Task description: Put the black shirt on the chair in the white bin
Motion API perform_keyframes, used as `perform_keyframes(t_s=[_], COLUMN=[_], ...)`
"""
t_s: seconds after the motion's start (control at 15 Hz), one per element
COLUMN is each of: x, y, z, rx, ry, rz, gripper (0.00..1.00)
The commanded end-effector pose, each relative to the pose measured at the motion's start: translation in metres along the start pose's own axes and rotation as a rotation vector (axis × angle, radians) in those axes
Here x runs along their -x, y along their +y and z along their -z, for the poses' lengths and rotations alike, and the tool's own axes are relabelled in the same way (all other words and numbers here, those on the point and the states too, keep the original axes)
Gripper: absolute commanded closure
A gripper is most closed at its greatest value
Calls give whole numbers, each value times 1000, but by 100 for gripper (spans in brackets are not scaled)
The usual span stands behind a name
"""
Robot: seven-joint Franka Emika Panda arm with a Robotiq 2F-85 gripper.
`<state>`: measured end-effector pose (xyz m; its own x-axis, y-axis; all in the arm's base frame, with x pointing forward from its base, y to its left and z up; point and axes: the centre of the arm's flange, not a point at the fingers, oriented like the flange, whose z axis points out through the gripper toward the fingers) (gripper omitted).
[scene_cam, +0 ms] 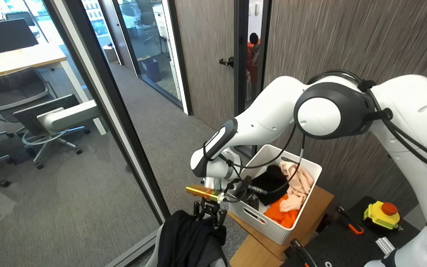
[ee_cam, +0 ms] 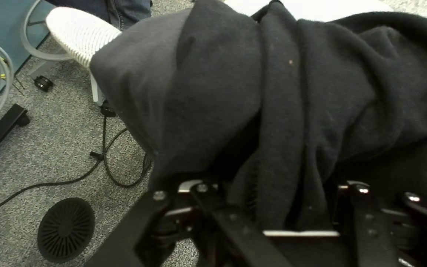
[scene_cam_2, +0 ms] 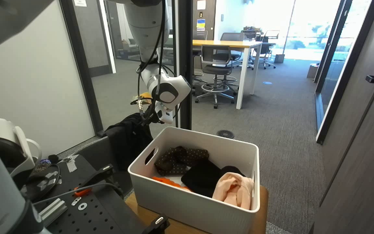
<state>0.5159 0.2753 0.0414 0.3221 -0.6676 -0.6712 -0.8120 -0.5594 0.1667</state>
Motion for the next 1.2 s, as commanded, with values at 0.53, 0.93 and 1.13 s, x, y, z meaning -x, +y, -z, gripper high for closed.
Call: perform_keyframes(t_s=[0.53, 0.93, 1.13], x=[-1, 4, 21], y=[-7, 1, 22], z=[2, 17, 63], rx=[-12, -10, 8], ry=[-7, 31, 153], rz=[19, 78, 176], gripper=[97, 97, 97])
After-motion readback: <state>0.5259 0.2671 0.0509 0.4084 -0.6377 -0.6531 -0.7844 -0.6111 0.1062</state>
